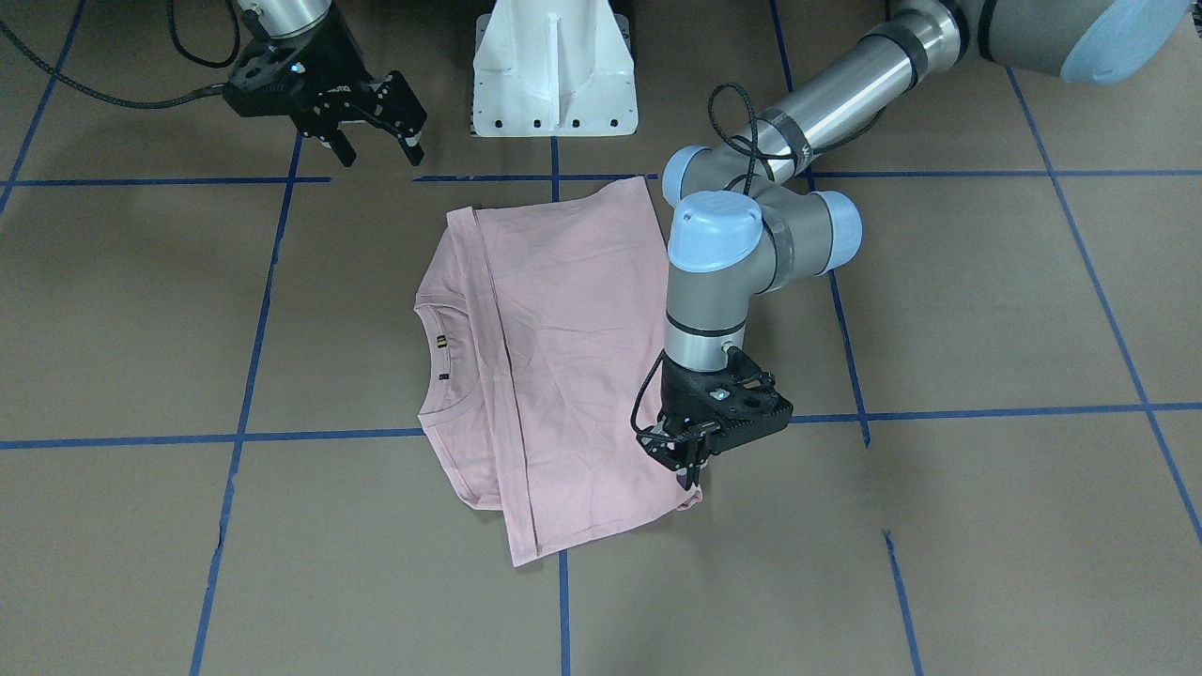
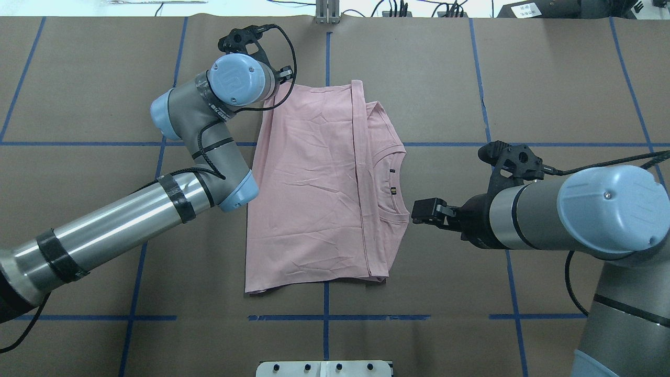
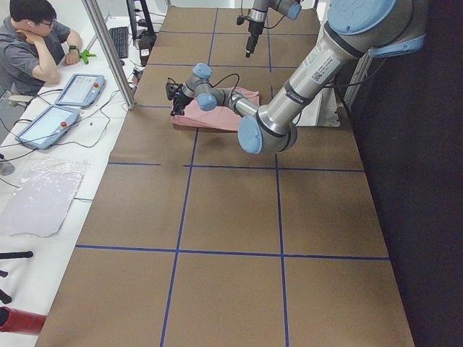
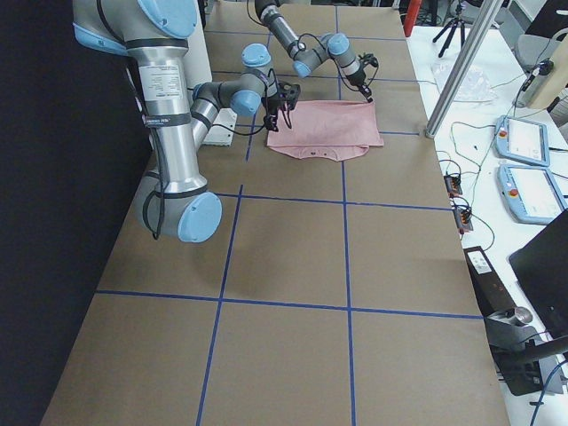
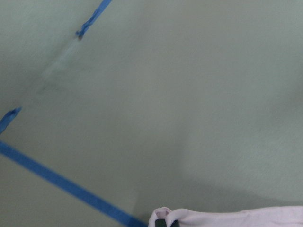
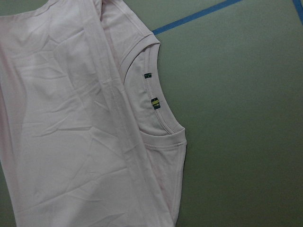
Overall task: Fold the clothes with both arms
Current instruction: 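Pull the folded edge with the right gripper while the left gripper straightens the shirt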
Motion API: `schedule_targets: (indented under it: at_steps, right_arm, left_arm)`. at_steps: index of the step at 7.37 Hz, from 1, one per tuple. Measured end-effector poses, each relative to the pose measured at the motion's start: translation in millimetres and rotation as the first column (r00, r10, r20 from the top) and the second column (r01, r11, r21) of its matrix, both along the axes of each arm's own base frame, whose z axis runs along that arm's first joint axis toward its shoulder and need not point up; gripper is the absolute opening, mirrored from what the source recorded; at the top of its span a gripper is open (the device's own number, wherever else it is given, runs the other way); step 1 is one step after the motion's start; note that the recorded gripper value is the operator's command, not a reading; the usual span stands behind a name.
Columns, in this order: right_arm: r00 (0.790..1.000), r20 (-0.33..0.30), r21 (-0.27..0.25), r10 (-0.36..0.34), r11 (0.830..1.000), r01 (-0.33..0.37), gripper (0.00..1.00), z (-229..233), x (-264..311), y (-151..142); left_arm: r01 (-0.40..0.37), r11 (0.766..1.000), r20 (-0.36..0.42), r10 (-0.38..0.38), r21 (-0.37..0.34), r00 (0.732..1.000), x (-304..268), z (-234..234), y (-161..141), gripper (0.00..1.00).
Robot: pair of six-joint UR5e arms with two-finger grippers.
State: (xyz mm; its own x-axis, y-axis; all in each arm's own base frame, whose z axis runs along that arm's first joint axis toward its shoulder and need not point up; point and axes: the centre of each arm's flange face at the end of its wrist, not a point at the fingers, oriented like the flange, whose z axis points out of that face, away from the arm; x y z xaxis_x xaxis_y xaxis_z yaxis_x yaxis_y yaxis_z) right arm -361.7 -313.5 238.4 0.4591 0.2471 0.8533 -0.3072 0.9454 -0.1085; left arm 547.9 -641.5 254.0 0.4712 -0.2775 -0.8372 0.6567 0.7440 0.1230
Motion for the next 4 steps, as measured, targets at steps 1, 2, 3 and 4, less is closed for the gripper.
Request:
schedule_targets:
  at_steps: [1, 2, 3, 4]
  right_arm:
    - [1.000, 0.000, 0.001, 0.001, 1.000, -0.001, 1.00, -0.1, -0.3, -0.1]
    - [1.000, -0.002, 0.001, 0.002, 1.000, -0.002, 1.00, 0.5, -1.4, -0.3]
    - [1.000, -0.006, -0.001, 0.003, 1.000, -0.003, 1.00, 2.0, -3.6, -1.3]
    - [1.000, -0.013, -0.004, 0.003, 1.000, -0.004, 1.00, 4.4, -6.6, -2.7]
  left_arm:
    - [0.010, 1.000, 0.001, -0.010, 0.012, 1.000, 2.8, 0.4, -4.0, 1.00]
    - [0.014, 1.000, 0.017, -0.015, 0.027, 1.000, 4.0, 3.7, -7.0, 1.00]
    - [0.010, 0.999, 0.030, -0.011, 0.043, 0.999, 3.3, 5.9, -9.8, 1.00]
    - [-0.008, 0.999, 0.024, 0.007, 0.047, 1.000, 1.9, 4.7, -9.9, 1.00]
